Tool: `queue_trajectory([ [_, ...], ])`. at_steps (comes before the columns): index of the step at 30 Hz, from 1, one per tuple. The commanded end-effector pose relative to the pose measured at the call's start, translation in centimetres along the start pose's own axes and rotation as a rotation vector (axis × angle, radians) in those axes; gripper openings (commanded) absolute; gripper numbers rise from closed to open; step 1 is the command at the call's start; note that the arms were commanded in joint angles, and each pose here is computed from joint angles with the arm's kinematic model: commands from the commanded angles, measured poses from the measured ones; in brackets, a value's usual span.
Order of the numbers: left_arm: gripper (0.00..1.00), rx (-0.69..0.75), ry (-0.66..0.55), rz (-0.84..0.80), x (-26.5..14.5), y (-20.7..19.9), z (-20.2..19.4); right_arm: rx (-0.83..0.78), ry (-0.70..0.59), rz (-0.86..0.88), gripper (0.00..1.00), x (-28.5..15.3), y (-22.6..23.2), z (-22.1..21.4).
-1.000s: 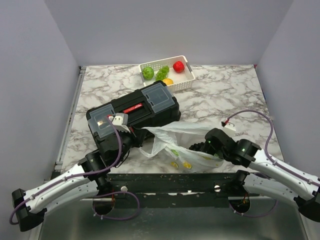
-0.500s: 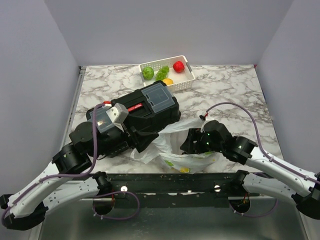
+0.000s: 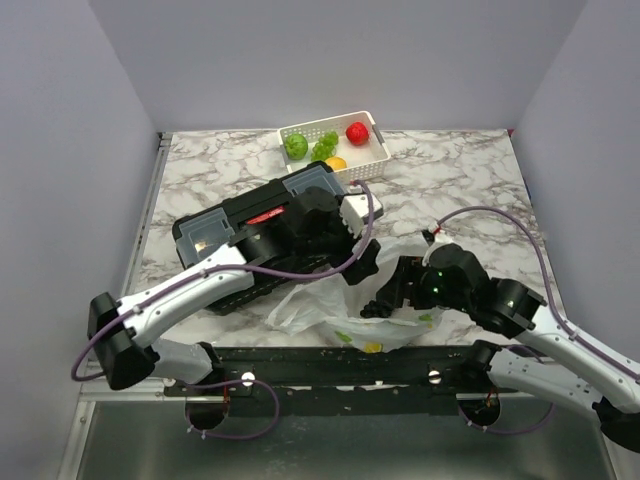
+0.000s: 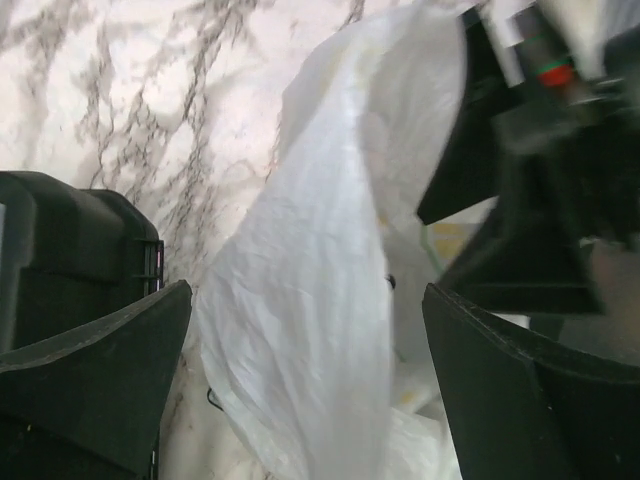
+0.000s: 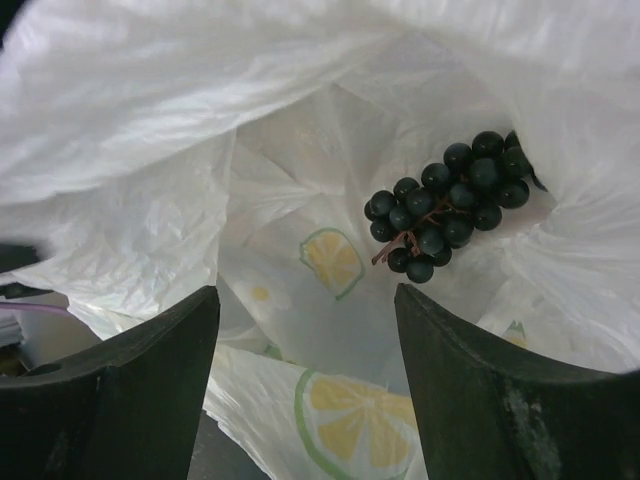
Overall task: Take the fake fruits out of the plastic bag
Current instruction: Adjust the plastic bag at the center of the board.
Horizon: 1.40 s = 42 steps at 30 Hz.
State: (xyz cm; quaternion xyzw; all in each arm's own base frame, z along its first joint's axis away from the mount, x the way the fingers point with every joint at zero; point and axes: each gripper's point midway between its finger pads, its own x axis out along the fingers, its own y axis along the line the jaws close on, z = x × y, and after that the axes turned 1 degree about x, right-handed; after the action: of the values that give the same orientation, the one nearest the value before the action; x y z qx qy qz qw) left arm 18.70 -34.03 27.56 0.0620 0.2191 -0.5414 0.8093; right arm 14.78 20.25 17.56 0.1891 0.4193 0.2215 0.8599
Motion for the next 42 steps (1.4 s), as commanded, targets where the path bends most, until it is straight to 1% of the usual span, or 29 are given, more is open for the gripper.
queue_trajectory([
  [1,0.96,0.021,0.063,0.052,2.2,1.7,0.1,0.052,0.005,-0.059,0.70,-0.6,-1.7,-0.9],
  [2,0.94,0.023,0.071,0.050,2.6,1.7,0.0,0.054,0.013,-0.057,0.69,-0.6,-1.8,-1.2],
  [4,0.86,0.020,0.075,0.034,3.3,1.6,-0.2,0.057,0.030,-0.057,0.69,-0.3,-1.9,-1.7],
  [5,0.80,0.018,0.072,0.016,3.6,1.3,-0.1,0.056,0.033,-0.057,0.69,-0.2,-2.0,-1.8],
  [7,0.61,0.015,0.068,0.021,3.7,1.4,0.0,0.051,0.037,-0.061,0.69,0.0,-2.1,-1.9],
  [9,0.37,0.020,0.058,0.053,3.6,1.9,0.3,0.047,0.039,-0.061,0.69,0.2,-2.1,-1.9],
  [10,0.17,0.022,0.052,0.080,3.3,2.3,0.5,0.044,0.038,-0.057,0.68,0.3,-1.9,-1.8],
  [11,0.03,0.020,0.043,0.110,3.0,2.7,0.8,0.043,0.039,-0.050,0.68,0.5,-1.8,-1.8],
  [12,0.00,0.015,0.021,0.145,2.4,3.2,1.2,0.040,0.041,-0.038,0.67,0.7,-1.5,-1.8],
  [13,0.00,0.012,-0.009,0.174,1.9,3.5,1.6,0.036,0.045,-0.027,0.66,1.0,-1.3,-1.9],
  [16,0.00,0.000,-0.162,0.213,-1.0,3.5,3.3,0.017,0.053,-0.012,0.66,2.0,-1.0,-2.0],
  [19,0.00,-0.011,-0.324,0.283,-4.8,3.9,4.7,-0.021,0.042,-0.023,0.66,3.4,-0.9,-1.6],
  [21,0.00,-0.019,-0.392,0.305,-6.8,4.0,4.5,-0.045,0.023,-0.040,0.65,4.1,-0.8,-0.8],
  [23,0.00,-0.017,-0.427,0.278,-8.1,3.2,4.2,-0.067,-0.007,-0.052,0.65,4.7,-0.7,0.2],
  [25,0.00,-0.038,-0.438,0.235,-8.5,2.4,3.3,-0.087,-0.028,-0.054,0.66,5.3,-0.5,0.8],
  [27,0.00,-0.083,-0.421,0.196,-7.9,1.8,1.8,-0.101,-0.025,-0.063,0.68,6.1,-0.6,0.8],
  [30,0.00,-0.160,-0.342,0.126,-5.7,0.9,-1.1,-0.108,0.042,-0.071,0.70,7.2,-0.9,-0.7],
  [33,0.00,-0.207,-0.263,0.074,-4.3,0.1,-3.4,-0.099,0.092,-0.072,0.74,7.0,-1.2,-1.8],
  [36,0.00,-0.206,-0.244,0.051,-4.1,-0.3,-4.5,-0.108,0.101,0.040,0.83,6.0,0.4,-2.2],
  [39,0.00,-0.179,-0.240,0.015,-4.4,-0.9,-4.8,-0.154,0.095,0.235,0.92,4.8,3.4,-2.4],
  [42,0.00,-0.165,-0.249,-0.003,-4.8,-1.3,-4.6,-0.183,0.069,0.347,0.95,4.6,5.1,-2.4],
])
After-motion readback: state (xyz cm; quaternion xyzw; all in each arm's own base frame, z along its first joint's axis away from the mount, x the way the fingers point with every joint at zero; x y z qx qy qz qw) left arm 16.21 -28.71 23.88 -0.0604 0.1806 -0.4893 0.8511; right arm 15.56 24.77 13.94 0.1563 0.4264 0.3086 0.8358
